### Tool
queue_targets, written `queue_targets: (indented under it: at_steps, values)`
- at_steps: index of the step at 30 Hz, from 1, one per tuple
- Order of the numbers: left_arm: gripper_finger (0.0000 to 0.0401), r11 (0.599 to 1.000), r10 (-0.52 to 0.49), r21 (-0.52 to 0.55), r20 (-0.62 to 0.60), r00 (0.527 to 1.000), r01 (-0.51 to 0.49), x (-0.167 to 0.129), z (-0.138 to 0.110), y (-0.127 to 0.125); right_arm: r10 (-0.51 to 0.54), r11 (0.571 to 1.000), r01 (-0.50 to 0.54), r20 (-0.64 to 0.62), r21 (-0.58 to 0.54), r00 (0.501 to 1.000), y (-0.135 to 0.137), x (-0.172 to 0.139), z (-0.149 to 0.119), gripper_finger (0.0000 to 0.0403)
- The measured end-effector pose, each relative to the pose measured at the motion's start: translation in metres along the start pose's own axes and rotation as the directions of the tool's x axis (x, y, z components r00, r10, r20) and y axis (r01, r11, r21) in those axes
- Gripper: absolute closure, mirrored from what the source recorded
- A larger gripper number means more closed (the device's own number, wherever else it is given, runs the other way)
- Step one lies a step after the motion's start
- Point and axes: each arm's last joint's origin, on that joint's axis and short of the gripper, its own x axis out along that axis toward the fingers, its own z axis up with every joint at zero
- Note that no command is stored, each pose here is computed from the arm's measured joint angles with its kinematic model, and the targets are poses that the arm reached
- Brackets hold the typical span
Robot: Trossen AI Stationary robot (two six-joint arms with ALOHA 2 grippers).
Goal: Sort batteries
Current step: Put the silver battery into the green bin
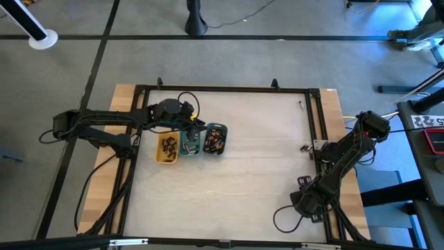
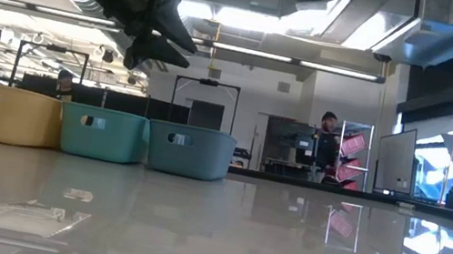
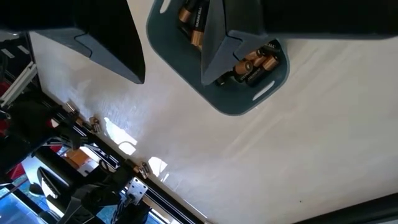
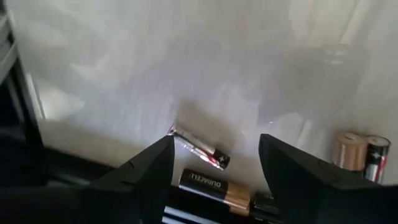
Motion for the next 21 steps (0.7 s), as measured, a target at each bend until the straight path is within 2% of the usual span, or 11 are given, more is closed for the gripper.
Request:
queue_targets:
  at_steps: [5,11,15,21]
  values:
    - [0.0254,1.0,0.006,-0.007,0.003,1.0,-0.006,0.0,0.0,0.0,0.01,0.992,-0.011,-0.013,-0.127,1.0,0.002,0.001,-0.002,0.0166]
    - [0.0254,1.0,0.005,-0.011,0.002,1.0,-0.005,0.0,0.0,0.0,0.002,0.955,-0.001,0.004,-0.297,1.0,0.015,0.006,-0.012,0.0166]
    - [0.0254,1.0,0.019,-0.009,0.009,1.0,-0.019,0.0,-0.001,-0.002,-0.077,0.921,0.098,0.07,-0.377,0.995,0.021,0.01,-0.02,0.0166]
    - [0.0254,0.999,0.032,-0.031,0.013,0.999,-0.031,0.001,-0.003,-0.004,-0.18,0.882,0.219,0.131,-0.416,0.975,0.023,0.013,-0.03,0.0166]
